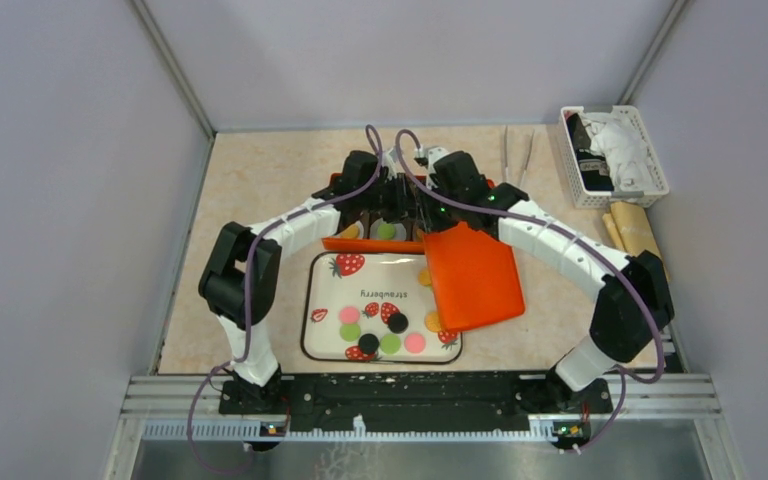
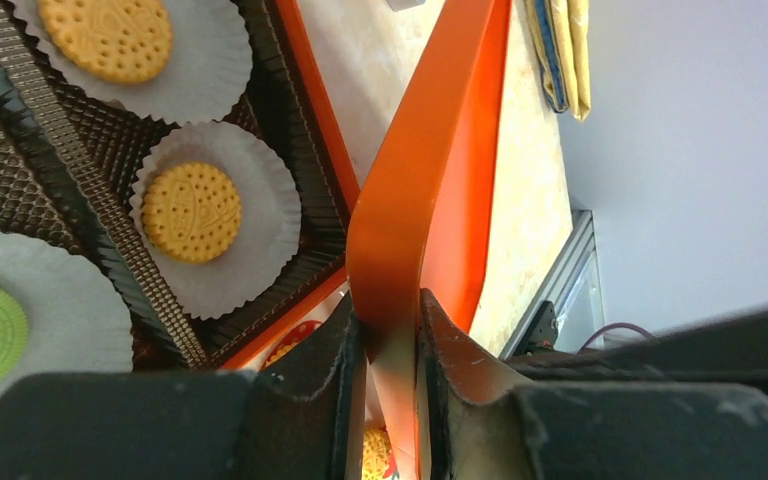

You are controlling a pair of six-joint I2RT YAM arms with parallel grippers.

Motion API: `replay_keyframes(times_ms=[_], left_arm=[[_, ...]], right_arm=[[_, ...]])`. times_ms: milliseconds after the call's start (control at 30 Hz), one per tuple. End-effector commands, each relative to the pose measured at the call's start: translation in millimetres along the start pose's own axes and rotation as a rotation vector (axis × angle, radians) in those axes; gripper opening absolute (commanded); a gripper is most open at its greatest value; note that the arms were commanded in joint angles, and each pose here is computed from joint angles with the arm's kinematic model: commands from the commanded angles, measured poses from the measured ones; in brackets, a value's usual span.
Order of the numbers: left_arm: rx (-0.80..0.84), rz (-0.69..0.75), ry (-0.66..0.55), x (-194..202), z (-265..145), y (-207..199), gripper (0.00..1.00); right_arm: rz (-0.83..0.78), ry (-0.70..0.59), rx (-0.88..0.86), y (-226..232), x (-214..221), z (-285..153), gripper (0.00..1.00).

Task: Pack the cookies

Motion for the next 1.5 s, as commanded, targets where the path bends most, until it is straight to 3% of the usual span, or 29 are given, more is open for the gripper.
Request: replay_keyframes(times_ms=[0, 267, 533, 867, 1167, 1467], left_arm=[[-0.080, 0.110, -0.065, -25, -8, -5, 0.00], [-0.104, 0.052, -0.126, -71, -29, -14, 0.00], [-0.032, 0.039, -0.186, -122, -52, -39, 0.00], [0.042, -0.050, -0.216, -166, -98, -29, 0.00], [0.077, -0.120, -0.209, -171, -139, -5, 0.00], [0.189, -0.200, -0.177, -172, -161, 15, 0.00]], right_arm=[[-0.100, -0.231, -0.014, 28, -35, -53, 0.34], [-0.109, -0.346, 0.044, 19, -20, -96, 0.53], [-0.271, -0.366, 0.180, 2, 16, -99, 0.54], [-0.464, -0.469, 0.294, 30, 38, -101, 0.56], [-0.686, -0.471, 0.493, 49, 56, -70, 0.56], [-0.790, -0.535, 0.566, 59, 74, -40, 0.57]])
Point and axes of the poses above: each gripper's point midway between its finger pads, its own z axis out along the fingers, its own y axis along the line the jaws close on, x = y × z, the point moved 8 cm from there along -z, back along the fingers, and after that the axes turned 12 degrees about z, right-handed, at the moved point
